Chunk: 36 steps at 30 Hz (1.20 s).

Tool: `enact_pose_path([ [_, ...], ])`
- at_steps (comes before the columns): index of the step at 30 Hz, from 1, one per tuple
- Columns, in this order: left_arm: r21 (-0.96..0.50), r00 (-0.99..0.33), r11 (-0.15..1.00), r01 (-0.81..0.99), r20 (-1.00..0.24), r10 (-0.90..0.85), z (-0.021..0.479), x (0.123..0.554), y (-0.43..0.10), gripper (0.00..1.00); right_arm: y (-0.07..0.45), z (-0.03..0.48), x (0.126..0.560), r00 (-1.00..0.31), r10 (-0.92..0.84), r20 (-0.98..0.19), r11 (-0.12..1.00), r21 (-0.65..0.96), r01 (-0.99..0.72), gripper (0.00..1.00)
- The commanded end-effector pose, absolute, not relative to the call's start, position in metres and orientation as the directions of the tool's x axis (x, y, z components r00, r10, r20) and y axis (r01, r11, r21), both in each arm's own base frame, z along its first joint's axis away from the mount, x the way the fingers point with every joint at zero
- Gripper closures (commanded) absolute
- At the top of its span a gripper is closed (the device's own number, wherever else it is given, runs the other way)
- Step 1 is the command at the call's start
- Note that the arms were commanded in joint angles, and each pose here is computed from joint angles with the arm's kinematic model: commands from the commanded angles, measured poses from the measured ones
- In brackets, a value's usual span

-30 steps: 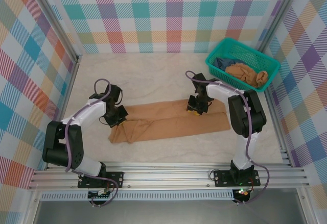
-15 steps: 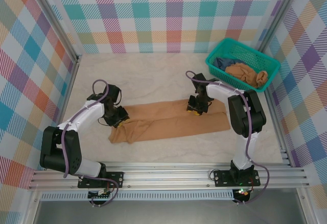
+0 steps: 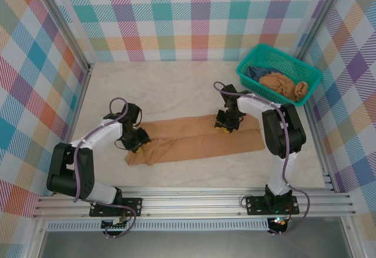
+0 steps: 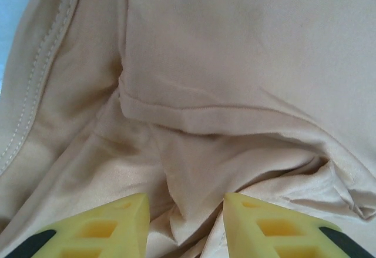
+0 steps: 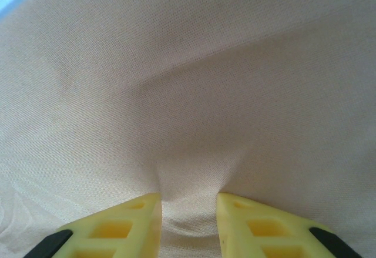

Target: Fold and stack the t-shirts

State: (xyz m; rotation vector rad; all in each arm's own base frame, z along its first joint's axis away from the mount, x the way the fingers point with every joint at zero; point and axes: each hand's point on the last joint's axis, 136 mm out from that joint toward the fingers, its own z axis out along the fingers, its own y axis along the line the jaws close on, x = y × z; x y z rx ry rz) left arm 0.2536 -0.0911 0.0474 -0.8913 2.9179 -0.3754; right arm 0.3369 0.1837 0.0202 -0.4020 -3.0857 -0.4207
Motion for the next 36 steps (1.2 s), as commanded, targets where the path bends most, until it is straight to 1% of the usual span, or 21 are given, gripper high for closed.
enact_pose_path([
  [1,-0.254,-0.82,0.796,-0.549,-0.024,-0.573,0.041,0.261,-0.092,0.63,0.177,0.013,0.323,-0.963,0.258,0.078,0.935,0.233,0.269,0.69],
  [2,-0.252,-0.817,0.795,-0.552,-0.028,-0.576,0.04,0.263,-0.091,0.64,0.177,0.013,0.323,-0.963,0.258,0.078,0.935,0.233,0.269,0.69],
  [3,-0.251,-0.816,0.794,-0.553,-0.029,-0.577,0.038,0.264,-0.091,0.68,0.177,0.013,0.322,-0.963,0.258,0.078,0.935,0.231,0.269,0.69],
  [5,-0.238,-0.816,0.799,-0.553,-0.038,-0.577,0.038,0.267,-0.089,0.8,0.176,0.013,0.321,-0.964,0.256,0.078,0.936,0.229,0.267,0.69],
  [8,-0.25,-0.812,0.797,-0.55,-0.064,-0.581,0.052,0.271,-0.088,0.94,0.176,0.014,0.321,-0.964,0.256,0.078,0.937,0.227,0.267,0.7],
  [10,-0.26,-0.806,0.791,-0.554,-0.071,-0.588,0.063,0.271,-0.088,1.0,0.175,0.013,0.32,-0.964,0.255,0.08,0.937,0.225,0.267,0.7],
  [15,-0.27,-0.797,0.777,-0.568,-0.052,-0.601,0.082,0.259,-0.089,1.0,0.175,0.011,0.32,-0.963,0.256,0.083,0.938,0.221,0.268,0.71],
  [19,-0.308,-0.785,0.756,-0.578,-0.045,-0.618,0.094,0.256,-0.092,1.0,0.176,0.01,0.321,-0.964,0.252,0.085,0.939,0.22,0.265,0.71],
  [22,-0.319,-0.784,0.752,-0.577,-0.042,-0.619,0.098,0.261,-0.095,1.0,0.176,0.008,0.32,-0.964,0.249,0.091,0.939,0.22,0.263,0.71],
  [31,-0.284,-0.803,0.778,-0.561,-0.044,-0.595,0.099,0.291,-0.091,1.0,0.174,0.006,0.317,-0.964,0.246,0.101,0.942,0.21,0.262,0.71],
  [36,-0.249,-0.815,0.791,-0.558,-0.014,-0.58,0.093,0.299,-0.09,1.0,0.175,0.004,0.317,-0.962,0.25,0.107,0.94,0.212,0.268,0.71],
])
